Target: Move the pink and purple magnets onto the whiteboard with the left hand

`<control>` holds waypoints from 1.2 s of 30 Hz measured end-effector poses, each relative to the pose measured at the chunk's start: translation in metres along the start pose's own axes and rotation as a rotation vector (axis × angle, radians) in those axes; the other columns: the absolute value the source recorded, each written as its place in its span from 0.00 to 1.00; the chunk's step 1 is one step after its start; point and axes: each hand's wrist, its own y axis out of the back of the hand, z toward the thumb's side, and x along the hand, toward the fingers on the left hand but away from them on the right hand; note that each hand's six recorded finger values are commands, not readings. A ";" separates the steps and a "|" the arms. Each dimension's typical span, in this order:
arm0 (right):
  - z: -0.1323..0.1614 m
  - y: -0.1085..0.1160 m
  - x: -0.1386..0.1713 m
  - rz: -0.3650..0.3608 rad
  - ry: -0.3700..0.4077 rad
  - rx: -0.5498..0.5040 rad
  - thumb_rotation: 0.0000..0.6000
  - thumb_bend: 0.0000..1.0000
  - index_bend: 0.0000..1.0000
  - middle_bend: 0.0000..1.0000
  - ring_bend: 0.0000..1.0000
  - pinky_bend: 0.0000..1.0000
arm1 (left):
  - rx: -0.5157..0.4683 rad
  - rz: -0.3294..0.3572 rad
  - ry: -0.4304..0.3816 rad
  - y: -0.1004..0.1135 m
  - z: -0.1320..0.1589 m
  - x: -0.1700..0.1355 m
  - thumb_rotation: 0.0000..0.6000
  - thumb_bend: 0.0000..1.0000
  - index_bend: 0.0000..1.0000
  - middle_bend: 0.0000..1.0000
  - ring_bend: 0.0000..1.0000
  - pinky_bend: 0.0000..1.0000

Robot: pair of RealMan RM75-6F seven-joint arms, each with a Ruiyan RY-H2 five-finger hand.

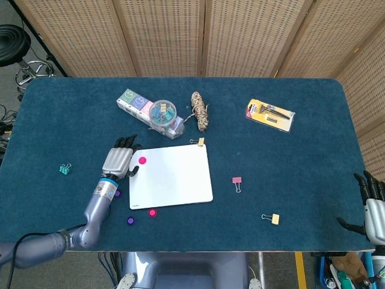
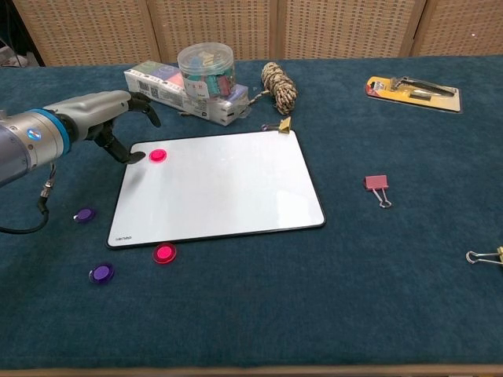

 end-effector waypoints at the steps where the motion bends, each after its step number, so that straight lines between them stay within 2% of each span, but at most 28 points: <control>1: 0.000 0.000 0.000 0.000 0.000 0.002 1.00 0.00 0.00 0.00 0.00 0.00 | 0.008 -0.001 -0.010 0.001 -0.002 -0.004 1.00 0.36 0.29 0.00 0.00 0.00; 12: 0.006 -0.005 0.003 0.012 0.016 0.014 1.00 0.00 0.00 0.00 0.00 0.00 | 0.071 -0.041 -0.126 -0.003 -0.033 -0.053 1.00 0.36 0.32 0.00 0.00 0.00; 17: 0.007 -0.006 0.003 0.014 0.017 0.014 1.00 0.00 0.00 0.00 0.00 0.00 | 0.128 -0.072 -0.179 -0.014 -0.048 -0.087 1.00 0.36 0.32 0.00 0.00 0.00; 22: 0.007 -0.004 0.004 0.010 0.018 0.010 1.00 0.00 0.00 0.00 0.00 0.00 | 0.167 -0.072 -0.185 -0.025 -0.064 -0.112 1.00 0.36 0.33 0.00 0.00 0.00; 36: 0.006 -0.003 0.004 0.010 0.016 0.003 1.00 0.00 0.00 0.00 0.00 0.00 | 0.151 -0.077 -0.171 -0.041 -0.072 -0.110 1.00 0.36 0.33 0.00 0.00 0.00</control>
